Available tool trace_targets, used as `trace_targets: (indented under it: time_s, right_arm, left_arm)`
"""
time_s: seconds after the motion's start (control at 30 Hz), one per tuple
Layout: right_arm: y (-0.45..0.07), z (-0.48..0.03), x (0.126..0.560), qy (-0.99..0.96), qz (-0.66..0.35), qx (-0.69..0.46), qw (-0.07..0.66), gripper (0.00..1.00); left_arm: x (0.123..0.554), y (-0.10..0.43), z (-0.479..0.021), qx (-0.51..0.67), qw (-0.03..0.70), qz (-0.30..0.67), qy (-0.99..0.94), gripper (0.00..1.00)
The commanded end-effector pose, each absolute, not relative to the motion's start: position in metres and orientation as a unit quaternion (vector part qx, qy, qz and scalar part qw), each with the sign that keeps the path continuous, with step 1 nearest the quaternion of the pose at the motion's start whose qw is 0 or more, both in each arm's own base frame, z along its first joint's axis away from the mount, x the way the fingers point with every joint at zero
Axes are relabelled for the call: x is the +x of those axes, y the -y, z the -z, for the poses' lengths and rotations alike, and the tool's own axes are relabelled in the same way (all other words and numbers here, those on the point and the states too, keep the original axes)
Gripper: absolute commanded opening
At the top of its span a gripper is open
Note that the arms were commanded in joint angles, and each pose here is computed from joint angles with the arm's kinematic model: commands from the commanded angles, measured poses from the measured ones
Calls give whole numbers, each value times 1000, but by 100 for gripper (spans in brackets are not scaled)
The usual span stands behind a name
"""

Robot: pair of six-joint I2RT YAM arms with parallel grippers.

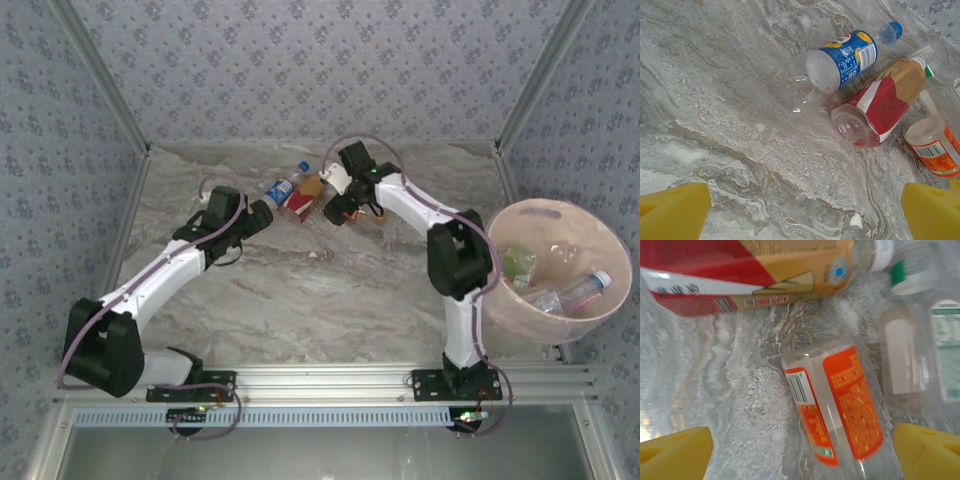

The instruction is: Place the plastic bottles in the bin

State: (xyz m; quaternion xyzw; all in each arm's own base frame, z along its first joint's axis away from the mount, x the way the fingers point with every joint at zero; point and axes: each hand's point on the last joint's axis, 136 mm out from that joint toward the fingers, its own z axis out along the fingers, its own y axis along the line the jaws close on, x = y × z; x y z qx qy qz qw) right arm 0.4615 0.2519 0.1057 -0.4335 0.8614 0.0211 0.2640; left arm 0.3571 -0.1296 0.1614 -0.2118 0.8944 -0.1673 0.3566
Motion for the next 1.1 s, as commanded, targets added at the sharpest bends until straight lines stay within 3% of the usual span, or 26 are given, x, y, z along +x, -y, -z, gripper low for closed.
trace_targets:
  time_s: [0.0,0.33,0.67,0.9,1.07]
  right_arm:
    - [-240,-82,464,-854,28,-476,207,93]
    - [-244,-38,481,-852,51,-494,168,91]
    - [-247,-24,489,-859,59,-483,162,74]
    - [-252,-45,481,-859,41,-475,183,55]
    - [-255,-93,474,-855,34,-457,243,51]
  left_arm:
    - [351,116,-161,-229,358,152,-892,98]
    - [354,110,-153,-237,352,146,-894,98]
    - [357,113,-147,-236,341,148,-898,98]
    - [358,115,-146,-236,340,151,-898,98]
    - [359,117,-144,-234,338,156,-898,98]
